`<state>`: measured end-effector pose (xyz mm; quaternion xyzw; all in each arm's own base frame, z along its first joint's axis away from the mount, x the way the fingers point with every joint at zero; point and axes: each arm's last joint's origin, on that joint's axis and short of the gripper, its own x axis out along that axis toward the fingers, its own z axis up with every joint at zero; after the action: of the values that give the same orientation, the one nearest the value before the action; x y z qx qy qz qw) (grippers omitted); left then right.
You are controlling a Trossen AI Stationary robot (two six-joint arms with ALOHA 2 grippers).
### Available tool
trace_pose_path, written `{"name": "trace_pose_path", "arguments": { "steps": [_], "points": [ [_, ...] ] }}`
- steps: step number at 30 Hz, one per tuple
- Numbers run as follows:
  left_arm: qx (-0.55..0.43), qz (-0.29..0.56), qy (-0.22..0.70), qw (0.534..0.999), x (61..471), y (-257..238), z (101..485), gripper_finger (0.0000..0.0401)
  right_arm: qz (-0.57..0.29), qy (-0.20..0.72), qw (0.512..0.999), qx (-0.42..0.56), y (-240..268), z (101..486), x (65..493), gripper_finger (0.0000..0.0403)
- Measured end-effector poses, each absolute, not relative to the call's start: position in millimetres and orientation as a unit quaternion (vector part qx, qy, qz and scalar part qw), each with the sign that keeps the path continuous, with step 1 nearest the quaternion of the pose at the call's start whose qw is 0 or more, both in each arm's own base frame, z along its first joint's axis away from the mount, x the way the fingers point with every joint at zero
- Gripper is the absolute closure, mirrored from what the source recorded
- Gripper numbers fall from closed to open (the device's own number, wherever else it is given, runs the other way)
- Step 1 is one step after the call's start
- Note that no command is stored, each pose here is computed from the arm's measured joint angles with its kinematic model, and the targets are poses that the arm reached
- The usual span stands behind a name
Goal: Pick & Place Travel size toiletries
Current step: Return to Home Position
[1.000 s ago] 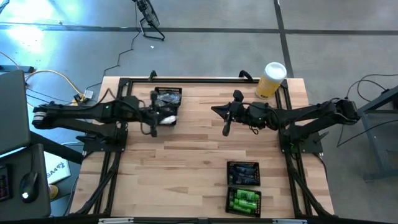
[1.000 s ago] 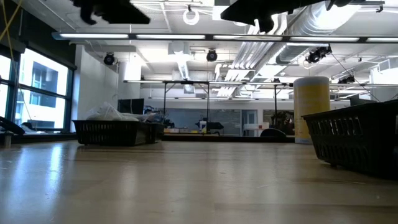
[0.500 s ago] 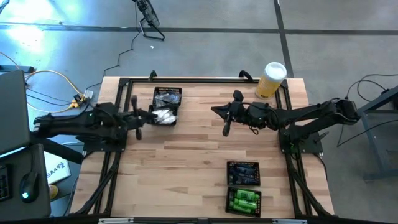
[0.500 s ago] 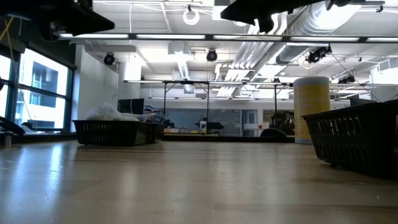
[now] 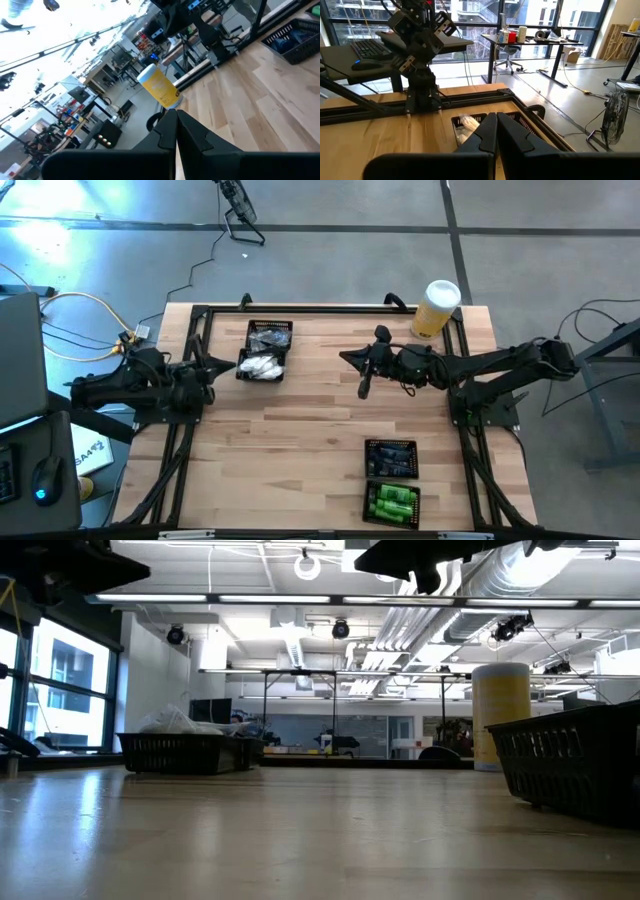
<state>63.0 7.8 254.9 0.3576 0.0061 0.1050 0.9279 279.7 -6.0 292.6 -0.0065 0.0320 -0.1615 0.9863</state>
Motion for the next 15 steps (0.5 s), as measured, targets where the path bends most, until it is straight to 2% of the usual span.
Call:
{"name": "trace_pose_path", "arguments": {
  "steps": [9, 15],
  "points": [
    [0.365, 0.122, 0.035, 0.922, 61, 9, 248, 0.0395, -0.162, 0.033, 0.986, -0.007, -6, 292, 280, 0.0399],
    [0.368, 0.062, 0.021, 0.928, 74, 6, 226, 0.0395, -0.162, 0.033, 0.986, -0.008, -6, 292, 280, 0.0399]
  ]
}}
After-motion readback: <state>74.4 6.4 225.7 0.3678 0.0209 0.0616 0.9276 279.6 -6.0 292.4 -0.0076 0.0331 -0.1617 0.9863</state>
